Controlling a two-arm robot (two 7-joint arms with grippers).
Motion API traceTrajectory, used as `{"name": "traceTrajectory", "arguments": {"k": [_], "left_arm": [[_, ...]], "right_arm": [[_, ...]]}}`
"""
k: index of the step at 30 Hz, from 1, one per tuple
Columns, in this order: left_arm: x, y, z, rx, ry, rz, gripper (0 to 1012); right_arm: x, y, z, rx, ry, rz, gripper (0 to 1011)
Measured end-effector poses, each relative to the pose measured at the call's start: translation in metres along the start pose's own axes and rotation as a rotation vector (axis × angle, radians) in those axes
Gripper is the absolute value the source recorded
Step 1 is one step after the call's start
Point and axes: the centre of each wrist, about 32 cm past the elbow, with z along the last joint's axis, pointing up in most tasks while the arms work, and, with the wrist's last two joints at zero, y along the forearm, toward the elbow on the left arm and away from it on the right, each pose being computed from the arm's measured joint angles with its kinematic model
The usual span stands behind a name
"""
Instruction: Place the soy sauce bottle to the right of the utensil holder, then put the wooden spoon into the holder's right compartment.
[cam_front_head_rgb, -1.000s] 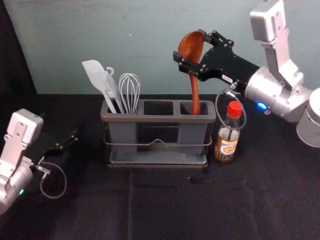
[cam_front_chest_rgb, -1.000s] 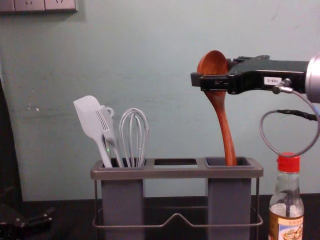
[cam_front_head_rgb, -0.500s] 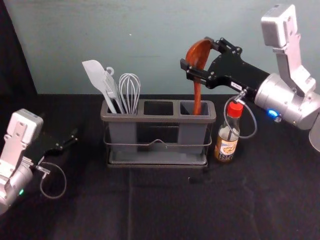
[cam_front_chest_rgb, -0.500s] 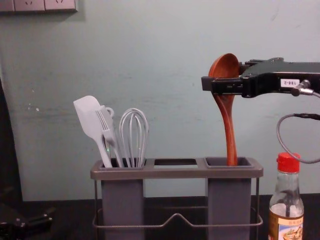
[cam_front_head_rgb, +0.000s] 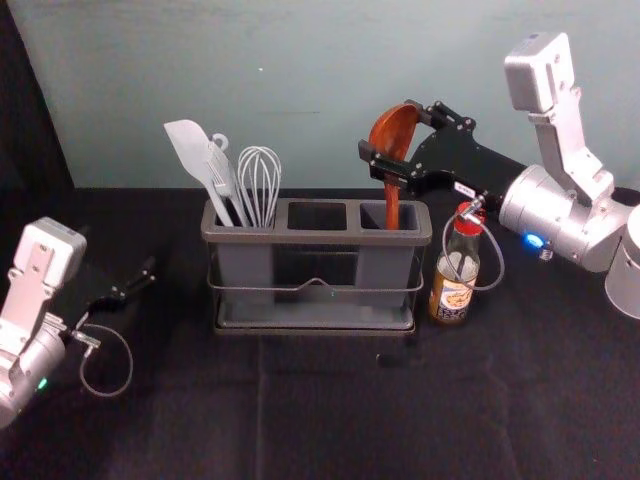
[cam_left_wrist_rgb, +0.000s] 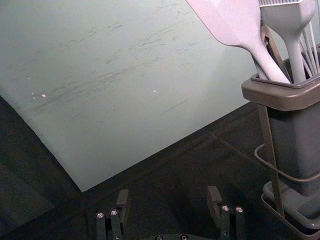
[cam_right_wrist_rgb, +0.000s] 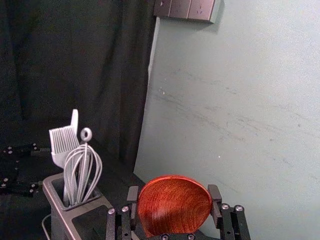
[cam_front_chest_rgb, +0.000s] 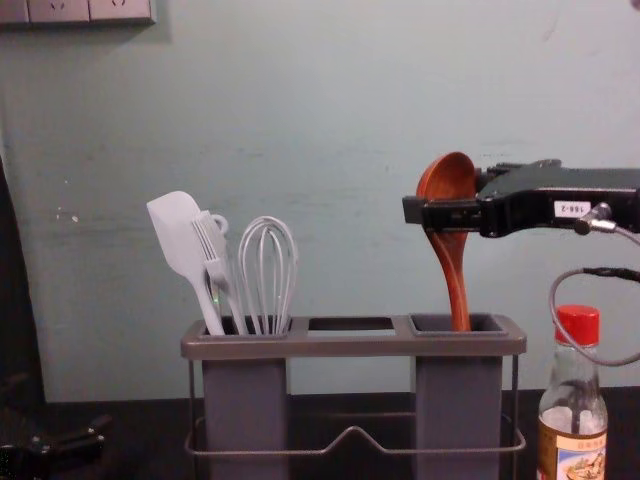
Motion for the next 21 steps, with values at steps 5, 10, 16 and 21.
{"name": "traceTrajectory", "arguments": {"k": [5,10,16,21], "left_arm": [[0.0,0.0,0.0,0.0,0.0,0.0,1012],[0.0,0.0,0.0,0.0,0.0,0.0,1011],[0.0,0.0,0.0,0.0,0.0,0.0,1012],[0.0,0.0,0.0,0.0,0.0,0.0,1012]], "right_arm": [[-0.001,0.004,-0.004,-0.015,0.016,0.005,847],[-0.003,0.007,-0.008,-0.029,0.024,0.017,847],[-0.006,0.008,-0.012,-0.038,0.024,0.024,847],[-0.006,0.007,-0.014,-0.05,0.014,0.018,847]]}}
